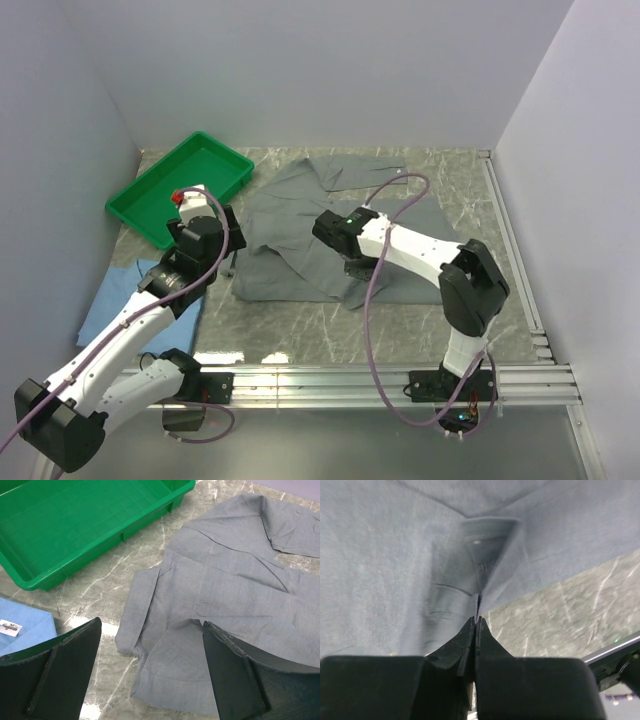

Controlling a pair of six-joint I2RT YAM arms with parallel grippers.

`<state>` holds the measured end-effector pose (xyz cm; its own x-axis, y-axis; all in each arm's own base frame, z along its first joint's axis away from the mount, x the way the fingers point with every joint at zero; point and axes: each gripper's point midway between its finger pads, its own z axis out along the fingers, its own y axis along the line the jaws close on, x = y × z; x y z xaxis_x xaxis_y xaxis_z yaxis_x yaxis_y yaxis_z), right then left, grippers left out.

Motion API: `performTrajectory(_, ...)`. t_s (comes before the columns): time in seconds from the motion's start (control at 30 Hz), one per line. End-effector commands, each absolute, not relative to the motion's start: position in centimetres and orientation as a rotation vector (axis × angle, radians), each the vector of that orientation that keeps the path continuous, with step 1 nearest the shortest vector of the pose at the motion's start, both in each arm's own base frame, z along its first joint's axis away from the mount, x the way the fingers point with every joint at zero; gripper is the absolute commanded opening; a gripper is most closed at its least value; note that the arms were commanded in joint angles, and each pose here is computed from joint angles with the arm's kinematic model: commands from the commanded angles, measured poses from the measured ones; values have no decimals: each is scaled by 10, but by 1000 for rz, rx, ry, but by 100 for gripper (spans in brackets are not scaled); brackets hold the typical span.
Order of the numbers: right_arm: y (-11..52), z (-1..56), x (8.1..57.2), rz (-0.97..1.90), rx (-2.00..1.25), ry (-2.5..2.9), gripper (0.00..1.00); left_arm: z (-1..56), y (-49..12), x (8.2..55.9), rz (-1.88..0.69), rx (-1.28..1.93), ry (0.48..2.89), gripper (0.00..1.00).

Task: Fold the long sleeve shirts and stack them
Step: Fold the shirt

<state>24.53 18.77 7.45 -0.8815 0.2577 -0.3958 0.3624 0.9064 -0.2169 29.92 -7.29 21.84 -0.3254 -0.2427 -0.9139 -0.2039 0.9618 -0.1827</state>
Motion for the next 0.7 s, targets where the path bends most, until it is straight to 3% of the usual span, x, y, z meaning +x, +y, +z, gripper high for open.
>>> performTrajectory(0.0, 172, 114, 262, -369, 432, 2555, 0, 223, -74, 304, -52, -326, 1893, 88)
performTrajectory(0.3, 176, 160, 289, -184, 318, 2369, 0, 216, -71, 305, -32, -348, 1915, 88)
performTrajectory(0.67, 144, 136, 278, -110, 234, 2224, 0, 210, -73, 306, -60, -377, 1937, 88)
